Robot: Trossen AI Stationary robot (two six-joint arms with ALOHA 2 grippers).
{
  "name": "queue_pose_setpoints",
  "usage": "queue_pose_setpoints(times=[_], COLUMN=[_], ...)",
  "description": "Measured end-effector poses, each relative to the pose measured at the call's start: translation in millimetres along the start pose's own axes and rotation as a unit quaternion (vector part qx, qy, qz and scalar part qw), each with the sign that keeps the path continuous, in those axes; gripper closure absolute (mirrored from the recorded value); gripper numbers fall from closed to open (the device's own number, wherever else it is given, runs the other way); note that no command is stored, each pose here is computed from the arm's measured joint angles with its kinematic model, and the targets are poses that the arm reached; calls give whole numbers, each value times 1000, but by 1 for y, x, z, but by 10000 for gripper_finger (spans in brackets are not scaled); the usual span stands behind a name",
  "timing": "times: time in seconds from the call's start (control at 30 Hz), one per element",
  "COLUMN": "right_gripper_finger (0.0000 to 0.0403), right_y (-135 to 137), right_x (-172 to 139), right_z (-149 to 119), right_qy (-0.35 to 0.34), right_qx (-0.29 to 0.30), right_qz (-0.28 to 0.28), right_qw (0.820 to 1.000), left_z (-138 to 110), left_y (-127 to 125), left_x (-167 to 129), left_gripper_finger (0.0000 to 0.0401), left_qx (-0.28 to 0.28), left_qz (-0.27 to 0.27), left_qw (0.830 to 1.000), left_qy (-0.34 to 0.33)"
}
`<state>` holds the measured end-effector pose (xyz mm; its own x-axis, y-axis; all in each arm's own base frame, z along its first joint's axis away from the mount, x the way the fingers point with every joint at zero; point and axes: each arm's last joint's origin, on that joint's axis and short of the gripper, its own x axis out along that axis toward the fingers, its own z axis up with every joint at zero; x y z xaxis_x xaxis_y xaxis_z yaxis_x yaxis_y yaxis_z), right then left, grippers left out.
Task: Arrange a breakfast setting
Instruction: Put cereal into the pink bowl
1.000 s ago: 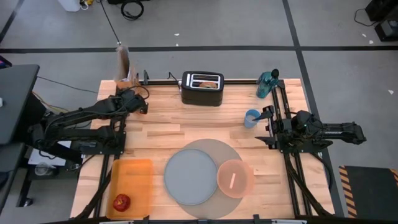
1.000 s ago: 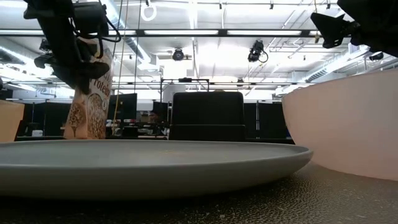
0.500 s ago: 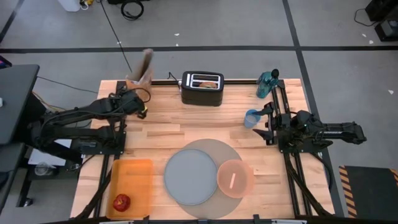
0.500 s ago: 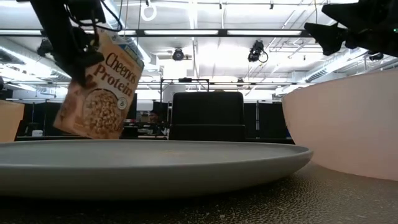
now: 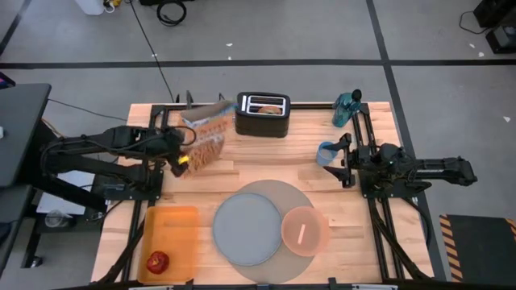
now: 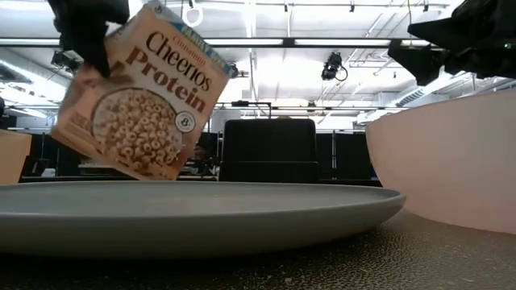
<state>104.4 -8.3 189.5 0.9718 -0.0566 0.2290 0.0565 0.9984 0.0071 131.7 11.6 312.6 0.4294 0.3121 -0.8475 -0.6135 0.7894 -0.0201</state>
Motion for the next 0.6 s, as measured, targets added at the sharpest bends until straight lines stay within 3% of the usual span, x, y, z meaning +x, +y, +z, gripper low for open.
queue_pose_setpoints(times=[0.2,0.43,0.6], right_gripper_finger=[56,56,56], right_y=[4,15,25], right_x=[1,6,16], right_z=[0,4,15], right_qy=[1,21,43], right_qx=[80,98,96], right_qz=[24,19,-5], right_qw=[996,995,994], left_z=[1,27,47], left_y=[-29,-74,-100], left_x=[-6,-13,-17], left_gripper_finger=[391,390,389], left_qx=[62,148,197], left_qz=[-96,-104,-79], left_qw=[994,983,976], left_qy=[3,8,51])
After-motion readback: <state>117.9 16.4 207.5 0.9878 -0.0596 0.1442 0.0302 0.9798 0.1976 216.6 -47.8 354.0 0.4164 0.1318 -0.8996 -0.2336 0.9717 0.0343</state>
